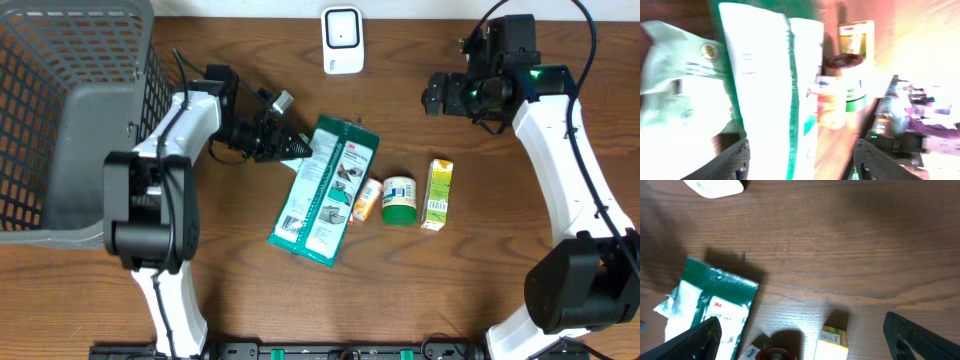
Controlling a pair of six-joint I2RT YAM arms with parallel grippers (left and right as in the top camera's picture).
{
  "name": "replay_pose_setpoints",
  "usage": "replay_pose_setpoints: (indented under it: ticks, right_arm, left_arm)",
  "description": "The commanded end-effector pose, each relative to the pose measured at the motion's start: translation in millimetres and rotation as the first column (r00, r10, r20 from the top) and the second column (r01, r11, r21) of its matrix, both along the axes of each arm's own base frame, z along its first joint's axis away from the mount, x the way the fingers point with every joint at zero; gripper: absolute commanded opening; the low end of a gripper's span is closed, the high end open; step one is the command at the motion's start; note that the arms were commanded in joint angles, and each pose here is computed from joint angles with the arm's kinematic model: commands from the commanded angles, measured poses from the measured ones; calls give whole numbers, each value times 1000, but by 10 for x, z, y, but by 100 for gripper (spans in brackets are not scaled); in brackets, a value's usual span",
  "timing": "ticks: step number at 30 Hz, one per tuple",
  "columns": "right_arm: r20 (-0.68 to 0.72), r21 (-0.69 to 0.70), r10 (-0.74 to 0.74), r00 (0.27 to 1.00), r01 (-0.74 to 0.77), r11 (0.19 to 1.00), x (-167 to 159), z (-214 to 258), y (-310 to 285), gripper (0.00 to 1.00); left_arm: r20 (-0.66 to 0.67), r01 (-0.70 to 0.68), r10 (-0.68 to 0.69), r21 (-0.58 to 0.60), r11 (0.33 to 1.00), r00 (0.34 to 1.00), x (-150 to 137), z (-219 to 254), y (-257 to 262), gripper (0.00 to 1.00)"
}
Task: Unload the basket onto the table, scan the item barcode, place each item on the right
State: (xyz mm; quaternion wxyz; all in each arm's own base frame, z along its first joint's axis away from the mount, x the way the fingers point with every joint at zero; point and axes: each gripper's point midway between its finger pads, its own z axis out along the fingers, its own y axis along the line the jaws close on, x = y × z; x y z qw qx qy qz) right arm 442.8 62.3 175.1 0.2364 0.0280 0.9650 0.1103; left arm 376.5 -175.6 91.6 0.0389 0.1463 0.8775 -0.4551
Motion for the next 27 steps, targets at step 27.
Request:
replay_pose_setpoints:
  ticks: [27]
  right_arm:
    - [18, 11, -9, 1000, 9, 1000, -1, 86, -6, 99]
  left_arm:
    - [679, -811, 476, 569, 138, 558, 235, 1441, 2436, 73]
